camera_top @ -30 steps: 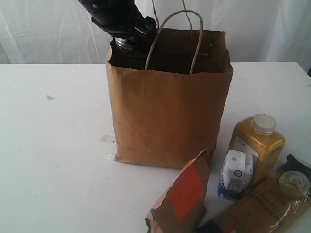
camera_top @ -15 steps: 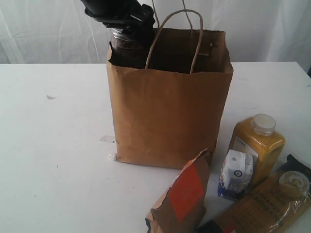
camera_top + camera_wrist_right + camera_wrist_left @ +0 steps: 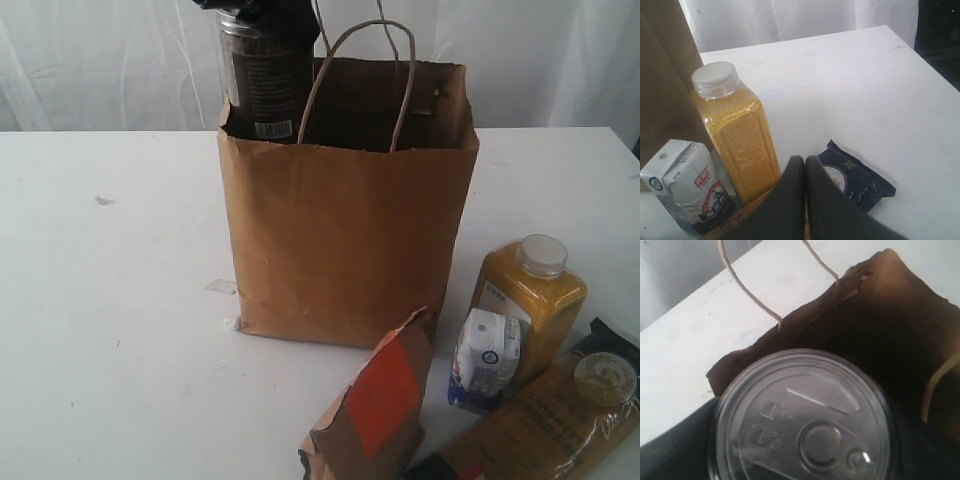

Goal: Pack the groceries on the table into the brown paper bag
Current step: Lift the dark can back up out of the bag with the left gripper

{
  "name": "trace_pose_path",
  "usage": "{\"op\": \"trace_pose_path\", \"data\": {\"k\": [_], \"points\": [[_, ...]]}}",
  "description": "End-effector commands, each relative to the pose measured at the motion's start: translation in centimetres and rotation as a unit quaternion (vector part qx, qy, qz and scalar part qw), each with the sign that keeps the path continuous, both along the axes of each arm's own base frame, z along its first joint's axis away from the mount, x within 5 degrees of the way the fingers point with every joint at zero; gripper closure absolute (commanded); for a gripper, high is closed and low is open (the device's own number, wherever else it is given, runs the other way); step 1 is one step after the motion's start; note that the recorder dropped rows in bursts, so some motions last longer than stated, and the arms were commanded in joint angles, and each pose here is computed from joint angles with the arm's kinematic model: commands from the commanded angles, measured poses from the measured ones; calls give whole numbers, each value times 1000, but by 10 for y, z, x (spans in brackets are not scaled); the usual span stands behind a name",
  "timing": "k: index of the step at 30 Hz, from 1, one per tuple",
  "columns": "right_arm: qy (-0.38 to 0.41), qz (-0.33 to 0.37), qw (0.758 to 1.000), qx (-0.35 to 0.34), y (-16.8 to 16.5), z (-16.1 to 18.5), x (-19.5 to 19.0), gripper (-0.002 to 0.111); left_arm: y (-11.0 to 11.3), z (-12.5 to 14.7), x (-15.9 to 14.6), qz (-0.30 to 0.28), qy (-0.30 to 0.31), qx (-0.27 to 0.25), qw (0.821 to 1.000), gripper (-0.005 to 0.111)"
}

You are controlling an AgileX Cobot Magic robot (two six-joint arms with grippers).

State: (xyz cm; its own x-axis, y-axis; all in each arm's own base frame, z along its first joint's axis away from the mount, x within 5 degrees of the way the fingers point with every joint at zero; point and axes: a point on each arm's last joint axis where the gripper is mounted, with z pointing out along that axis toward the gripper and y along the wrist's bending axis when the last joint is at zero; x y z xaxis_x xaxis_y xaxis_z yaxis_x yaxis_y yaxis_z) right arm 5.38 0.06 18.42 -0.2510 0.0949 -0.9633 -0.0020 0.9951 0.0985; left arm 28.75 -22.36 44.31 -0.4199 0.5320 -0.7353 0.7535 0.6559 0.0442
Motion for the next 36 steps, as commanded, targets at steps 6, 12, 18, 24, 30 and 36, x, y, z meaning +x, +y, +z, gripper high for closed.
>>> {"op": "trace_pose_path", "data": {"k": [6,12,18,24,30,36], "points": [[-3,-3,1000,0,0,-1,0,108,14,33,-25,3,-21,-48,999,42],[-3,-3,1000,0,0,-1,0,108,26,51,-42,3,-40,-65,997,50],[-3,-3,1000,0,0,-1,0,108,36,64,-56,5,-49,-76,996,58],[-2,-5,1000,10,0,-1,0,108,38,65,-58,4,-48,-76,996,75],[-2,-5,1000,10,0,-1,0,108,36,69,-55,9,-72,-96,993,94],[-2,-5,1000,10,0,-1,0,108,31,65,-48,11,-72,-96,993,107]]}}
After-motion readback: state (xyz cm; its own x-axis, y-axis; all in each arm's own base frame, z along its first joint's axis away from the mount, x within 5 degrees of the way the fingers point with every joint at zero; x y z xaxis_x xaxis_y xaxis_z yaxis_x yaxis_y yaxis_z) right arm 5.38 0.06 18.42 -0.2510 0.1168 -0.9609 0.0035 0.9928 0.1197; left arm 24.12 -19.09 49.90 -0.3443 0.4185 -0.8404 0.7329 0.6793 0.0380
